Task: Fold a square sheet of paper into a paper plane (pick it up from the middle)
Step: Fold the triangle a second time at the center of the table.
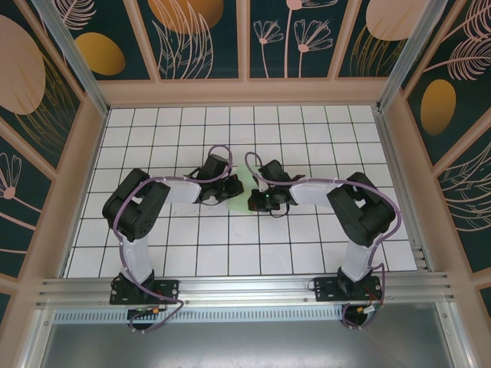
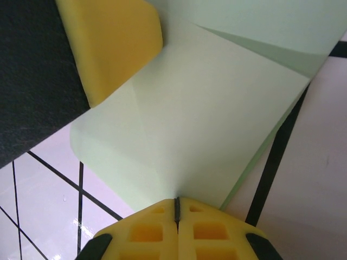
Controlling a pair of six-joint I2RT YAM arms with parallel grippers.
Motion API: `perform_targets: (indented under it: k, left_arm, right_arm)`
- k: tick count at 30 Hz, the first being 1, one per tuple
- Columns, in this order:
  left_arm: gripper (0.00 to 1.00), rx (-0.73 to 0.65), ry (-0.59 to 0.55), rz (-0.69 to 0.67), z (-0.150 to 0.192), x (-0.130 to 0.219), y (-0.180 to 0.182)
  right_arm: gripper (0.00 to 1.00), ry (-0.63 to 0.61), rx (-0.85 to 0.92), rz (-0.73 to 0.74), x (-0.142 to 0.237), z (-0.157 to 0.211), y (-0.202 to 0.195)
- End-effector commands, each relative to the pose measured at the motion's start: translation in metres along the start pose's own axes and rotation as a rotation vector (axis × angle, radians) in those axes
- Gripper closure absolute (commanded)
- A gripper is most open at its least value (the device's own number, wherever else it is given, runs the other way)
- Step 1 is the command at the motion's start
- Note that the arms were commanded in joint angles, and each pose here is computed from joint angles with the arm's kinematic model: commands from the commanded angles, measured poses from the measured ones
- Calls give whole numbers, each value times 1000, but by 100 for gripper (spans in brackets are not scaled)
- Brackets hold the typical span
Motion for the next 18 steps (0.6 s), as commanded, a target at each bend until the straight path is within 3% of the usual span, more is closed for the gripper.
perform_targets:
  k: [1,9,13,18]
  left_arm:
    - [88,-41,49,37,9,6,-10]
    - [92,-2,33,140,19,24,-32]
    - [100,30,59,123,32,18,-30]
    - [100,79,82,84,44,13,-18]
  right_arm:
    - [98,116,-45,113,-7,36,-32]
    - [99,112,-83,135,-10,36,-38]
    - [100,116,-89,139,-12,37,-40]
    - [100,115,-93,141,-12,37,-40]
Point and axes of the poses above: each hand's point on the last joint's axis, 136 mm out from that joint toward the fingers, its own x axis back along the fingers, its own y axis along the line the jaws close on, z = x × y, the point moved 1 cm from there along x, back along the fingers, and after that the axes turned 4 degrees about -x, right-handed, at the moved point
